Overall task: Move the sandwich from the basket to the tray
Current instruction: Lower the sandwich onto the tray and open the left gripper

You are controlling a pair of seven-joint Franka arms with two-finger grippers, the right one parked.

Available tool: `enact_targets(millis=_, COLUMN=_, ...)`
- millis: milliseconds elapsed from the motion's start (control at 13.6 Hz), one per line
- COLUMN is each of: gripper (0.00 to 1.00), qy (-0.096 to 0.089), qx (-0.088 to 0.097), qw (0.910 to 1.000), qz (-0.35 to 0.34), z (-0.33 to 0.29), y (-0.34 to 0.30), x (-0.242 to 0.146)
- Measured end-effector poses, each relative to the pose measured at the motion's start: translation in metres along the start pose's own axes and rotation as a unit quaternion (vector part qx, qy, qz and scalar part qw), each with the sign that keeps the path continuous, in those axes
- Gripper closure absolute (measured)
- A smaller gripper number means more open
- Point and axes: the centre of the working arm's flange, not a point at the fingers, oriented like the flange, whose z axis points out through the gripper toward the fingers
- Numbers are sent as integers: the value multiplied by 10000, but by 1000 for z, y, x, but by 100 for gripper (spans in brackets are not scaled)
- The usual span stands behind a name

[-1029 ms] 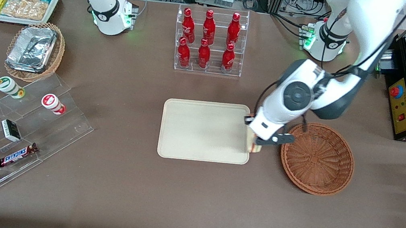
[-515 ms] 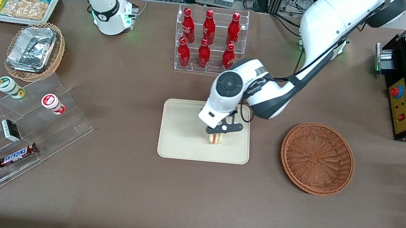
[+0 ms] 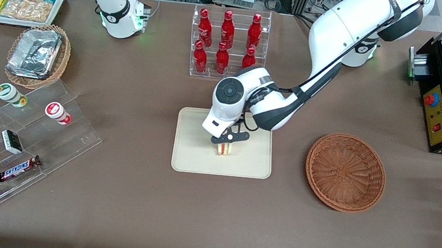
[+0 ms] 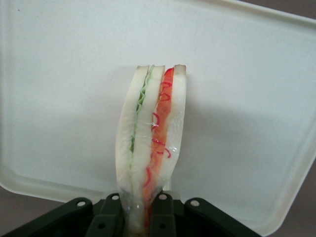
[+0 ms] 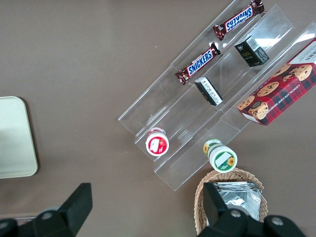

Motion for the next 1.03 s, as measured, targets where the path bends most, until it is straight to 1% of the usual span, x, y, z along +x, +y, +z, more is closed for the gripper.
enact_targets(millis=147, gripper=82, qy=41, qx=29, qw=9999, qz=-92, z=3, y=-2, x=8)
enact_targets(millis=294, gripper=82, qy=67, qx=20, qw=9997, qz=-225, z=6, y=0, x=14)
enact_targets(millis=515, gripper=82, qy=72, qx=0, qw=9996, qz=-288, z=8, y=2, x=17)
enact_targets(millis=809, gripper=83, qy=45, qx=31, qw=9994, qz=-329, z=14, y=2, x=17)
enact_targets(millis=882, gripper=77, qy=42, qx=34, qw=9994, qz=-332, z=15, y=2, x=17)
enact_targets(millis=1029, gripper=58, qy=52, qx=17, qw=9994, qz=-352, z=13, y=3, x=18)
